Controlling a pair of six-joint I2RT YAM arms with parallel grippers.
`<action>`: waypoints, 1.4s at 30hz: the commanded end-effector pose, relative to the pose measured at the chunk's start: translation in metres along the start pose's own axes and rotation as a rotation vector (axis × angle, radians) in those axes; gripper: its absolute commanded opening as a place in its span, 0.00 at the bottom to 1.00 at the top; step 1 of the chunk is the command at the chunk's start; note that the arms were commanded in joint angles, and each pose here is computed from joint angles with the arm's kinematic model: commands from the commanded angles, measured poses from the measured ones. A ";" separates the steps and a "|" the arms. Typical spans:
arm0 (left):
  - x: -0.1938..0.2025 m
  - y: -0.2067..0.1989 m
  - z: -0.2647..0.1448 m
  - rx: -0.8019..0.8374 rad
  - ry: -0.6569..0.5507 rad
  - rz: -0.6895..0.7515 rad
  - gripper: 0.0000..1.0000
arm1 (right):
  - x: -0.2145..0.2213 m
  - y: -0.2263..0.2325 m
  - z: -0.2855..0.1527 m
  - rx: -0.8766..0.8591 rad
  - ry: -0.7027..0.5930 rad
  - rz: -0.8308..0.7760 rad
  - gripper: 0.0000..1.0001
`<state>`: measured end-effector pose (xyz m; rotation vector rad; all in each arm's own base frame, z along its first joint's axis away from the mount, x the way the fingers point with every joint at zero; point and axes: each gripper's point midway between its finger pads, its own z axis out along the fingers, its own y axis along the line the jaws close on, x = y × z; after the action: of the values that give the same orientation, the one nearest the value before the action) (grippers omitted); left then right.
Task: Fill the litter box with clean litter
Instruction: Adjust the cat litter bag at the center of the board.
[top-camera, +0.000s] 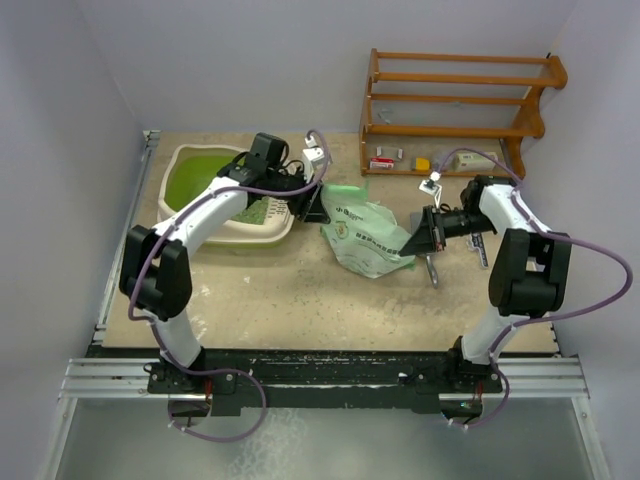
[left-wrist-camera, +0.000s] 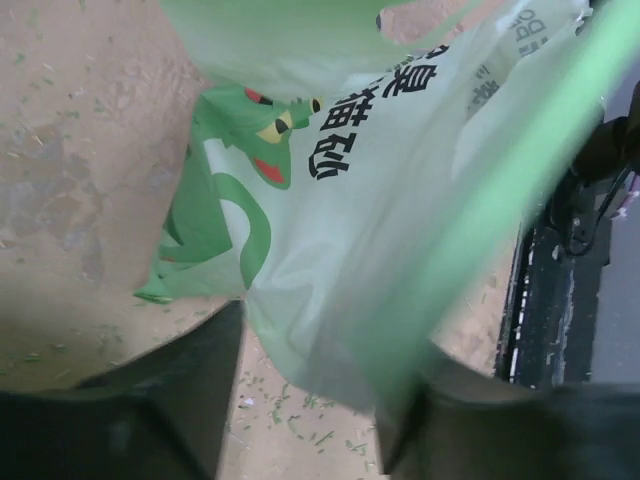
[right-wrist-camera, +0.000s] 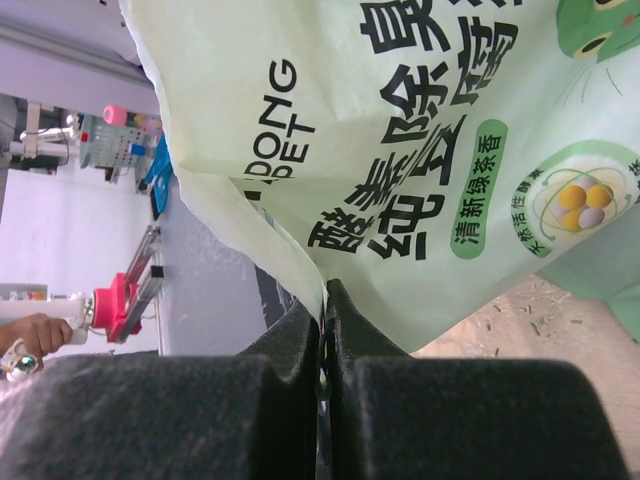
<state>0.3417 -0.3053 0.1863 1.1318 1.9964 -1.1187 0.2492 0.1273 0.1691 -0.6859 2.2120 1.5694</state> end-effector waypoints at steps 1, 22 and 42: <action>-0.052 -0.021 -0.024 0.003 -0.206 0.177 0.58 | 0.005 0.038 -0.005 -0.091 -0.021 0.050 0.00; -0.057 -0.003 0.014 0.078 -0.155 0.029 0.03 | -0.044 -0.024 -0.024 0.206 0.008 -0.062 0.00; -0.079 -0.058 -0.019 0.040 -0.222 0.052 0.03 | -0.093 -0.039 0.011 0.154 0.111 -0.168 0.00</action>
<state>0.3431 -0.3399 0.2475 1.0439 1.8529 -1.2040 0.3428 0.1230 0.1702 -0.7703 2.3468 1.3258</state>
